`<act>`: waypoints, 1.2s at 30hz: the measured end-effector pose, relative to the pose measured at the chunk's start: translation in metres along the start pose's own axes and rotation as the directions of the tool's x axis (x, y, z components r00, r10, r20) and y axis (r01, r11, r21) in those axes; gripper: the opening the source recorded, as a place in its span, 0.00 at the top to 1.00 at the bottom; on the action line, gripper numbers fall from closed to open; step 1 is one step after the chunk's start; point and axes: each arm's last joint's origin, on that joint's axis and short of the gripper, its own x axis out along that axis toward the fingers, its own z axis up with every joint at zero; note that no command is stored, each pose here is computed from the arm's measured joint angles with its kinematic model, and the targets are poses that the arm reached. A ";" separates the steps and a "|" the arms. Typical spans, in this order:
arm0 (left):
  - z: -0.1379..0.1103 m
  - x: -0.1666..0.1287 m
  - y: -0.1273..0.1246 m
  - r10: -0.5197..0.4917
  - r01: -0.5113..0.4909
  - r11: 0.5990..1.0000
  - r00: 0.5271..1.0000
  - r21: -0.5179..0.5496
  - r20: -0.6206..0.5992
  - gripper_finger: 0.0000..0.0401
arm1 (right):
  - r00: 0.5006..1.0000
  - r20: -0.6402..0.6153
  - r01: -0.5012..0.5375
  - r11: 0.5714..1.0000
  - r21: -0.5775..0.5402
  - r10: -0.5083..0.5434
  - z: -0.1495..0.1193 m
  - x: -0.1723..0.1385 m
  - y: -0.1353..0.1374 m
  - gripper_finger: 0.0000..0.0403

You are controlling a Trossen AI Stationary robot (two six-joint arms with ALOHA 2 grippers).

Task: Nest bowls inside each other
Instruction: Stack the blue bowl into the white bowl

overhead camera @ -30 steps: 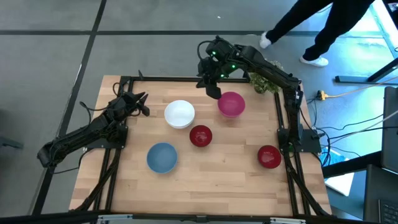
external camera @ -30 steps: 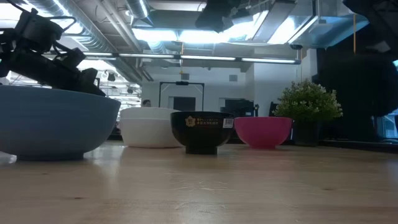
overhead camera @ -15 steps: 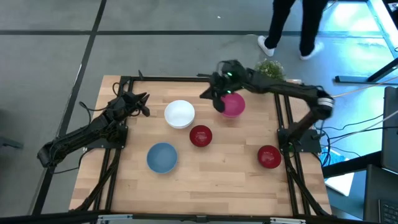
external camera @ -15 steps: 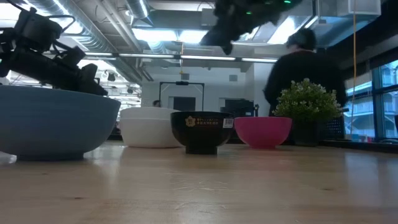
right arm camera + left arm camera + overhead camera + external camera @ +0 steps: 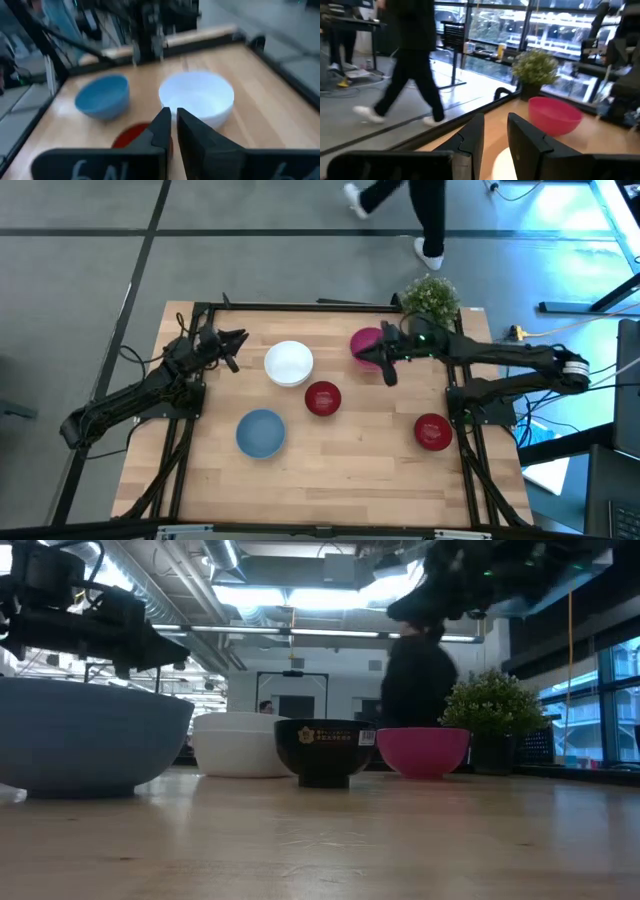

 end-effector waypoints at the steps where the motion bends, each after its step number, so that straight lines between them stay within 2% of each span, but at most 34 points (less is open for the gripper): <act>1: 0.000 0.000 0.000 -0.003 0.003 1.000 1.000 -0.008 -0.002 0.80 | 1.000 0.029 0.000 1.000 0.005 0.000 -0.005 -0.004 0.002 0.92; 8: 0.000 0.000 -0.001 -0.013 0.013 0.999 1.000 -0.032 -0.003 0.80 | 0.999 0.038 0.002 0.999 0.043 -0.004 -0.044 -0.027 0.011 0.92; 11: 0.000 0.000 -0.002 -0.030 0.030 0.999 1.000 -0.035 -0.006 0.80 | 0.999 0.025 0.040 0.998 0.050 -0.041 -0.060 -0.034 0.012 0.92; 16: 0.002 0.000 -0.008 -0.112 0.112 0.991 0.994 -0.078 0.006 0.80 | 0.999 0.001 0.051 0.995 0.081 -0.052 -0.086 -0.044 0.011 0.92; 18: 0.002 0.000 -0.011 -0.141 0.141 0.986 0.990 -0.085 0.011 0.80 | 0.998 0.034 0.044 0.995 0.088 -0.047 -0.093 -0.048 0.011 0.92; 23: 0.007 -0.001 -0.020 -0.216 0.217 0.969 0.976 -0.116 0.020 0.80 | 0.987 0.161 0.013 0.996 0.090 -0.027 -0.105 -0.058 0.013 0.92; 30: 0.032 -0.003 -0.037 -0.319 0.325 0.940 0.945 -0.102 0.071 0.80 | 0.980 0.198 -0.005 0.992 0.124 -0.019 -0.113 -0.065 0.014 0.92; 32: 0.036 -0.004 -0.039 -0.333 0.336 0.936 0.942 -0.106 0.048 0.80 | 0.978 0.209 -0.005 0.993 0.116 -0.019 -0.110 -0.065 0.014 0.92; 36: 0.039 -0.004 -0.044 -0.341 0.325 0.934 0.935 -0.149 -0.100 0.80 | 0.973 0.230 -0.006 0.996 0.093 -0.015 -0.102 -0.065 0.015 0.92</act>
